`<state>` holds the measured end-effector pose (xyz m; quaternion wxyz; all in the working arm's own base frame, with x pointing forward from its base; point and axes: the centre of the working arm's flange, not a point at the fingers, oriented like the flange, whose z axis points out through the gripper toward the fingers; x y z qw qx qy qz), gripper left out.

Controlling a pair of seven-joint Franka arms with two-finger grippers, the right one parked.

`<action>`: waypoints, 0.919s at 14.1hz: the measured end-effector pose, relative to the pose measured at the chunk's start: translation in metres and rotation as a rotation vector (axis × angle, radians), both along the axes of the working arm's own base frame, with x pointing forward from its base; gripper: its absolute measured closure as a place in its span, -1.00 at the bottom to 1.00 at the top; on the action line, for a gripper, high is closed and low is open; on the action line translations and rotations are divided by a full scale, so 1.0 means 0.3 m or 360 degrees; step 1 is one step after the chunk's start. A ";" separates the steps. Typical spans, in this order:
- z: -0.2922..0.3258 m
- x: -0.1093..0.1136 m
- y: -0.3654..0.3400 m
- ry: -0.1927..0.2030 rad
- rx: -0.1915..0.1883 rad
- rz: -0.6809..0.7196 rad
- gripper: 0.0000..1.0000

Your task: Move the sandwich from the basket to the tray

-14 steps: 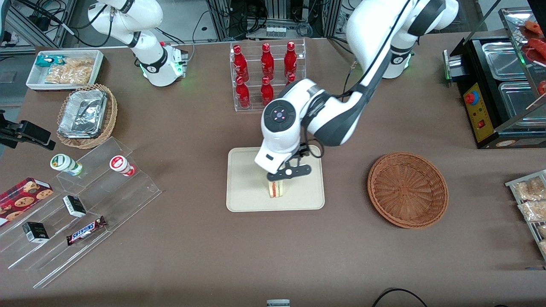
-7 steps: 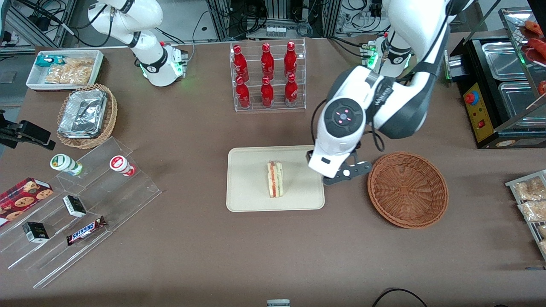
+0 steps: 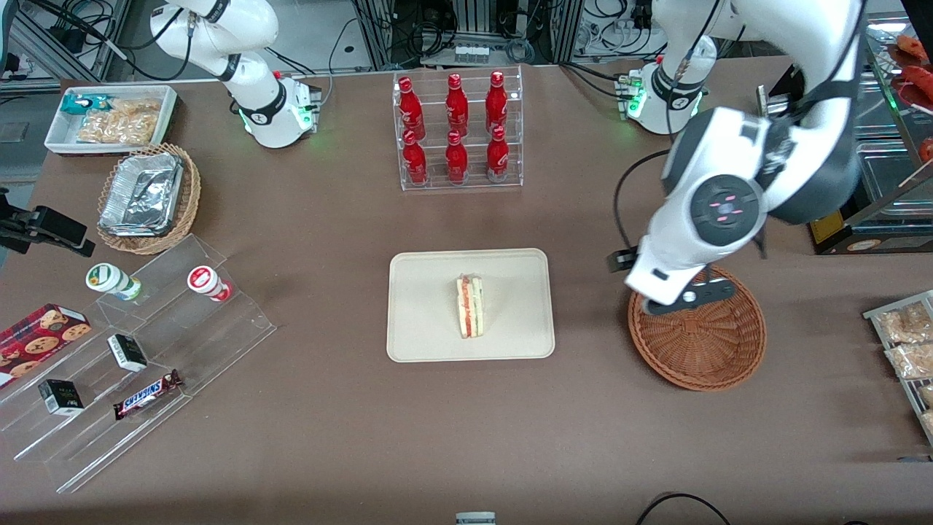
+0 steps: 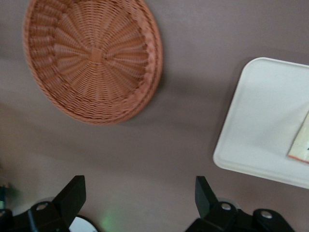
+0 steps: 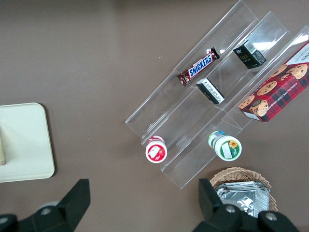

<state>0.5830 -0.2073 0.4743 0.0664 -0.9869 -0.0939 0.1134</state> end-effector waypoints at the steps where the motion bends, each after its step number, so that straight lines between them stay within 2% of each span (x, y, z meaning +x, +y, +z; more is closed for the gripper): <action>1: 0.037 -0.014 0.062 -0.0003 -0.0013 -0.0024 -1.00; 4: 0.115 -0.071 0.199 -0.0009 -0.0058 -0.0137 -1.00; 8: 0.236 -0.146 0.411 0.0005 -0.0156 -0.0370 -1.00; 10: 0.319 -0.183 0.502 -0.0031 -0.0186 -0.0442 -1.00; 13: 0.405 -0.213 0.572 -0.0110 -0.0187 -0.0439 -1.00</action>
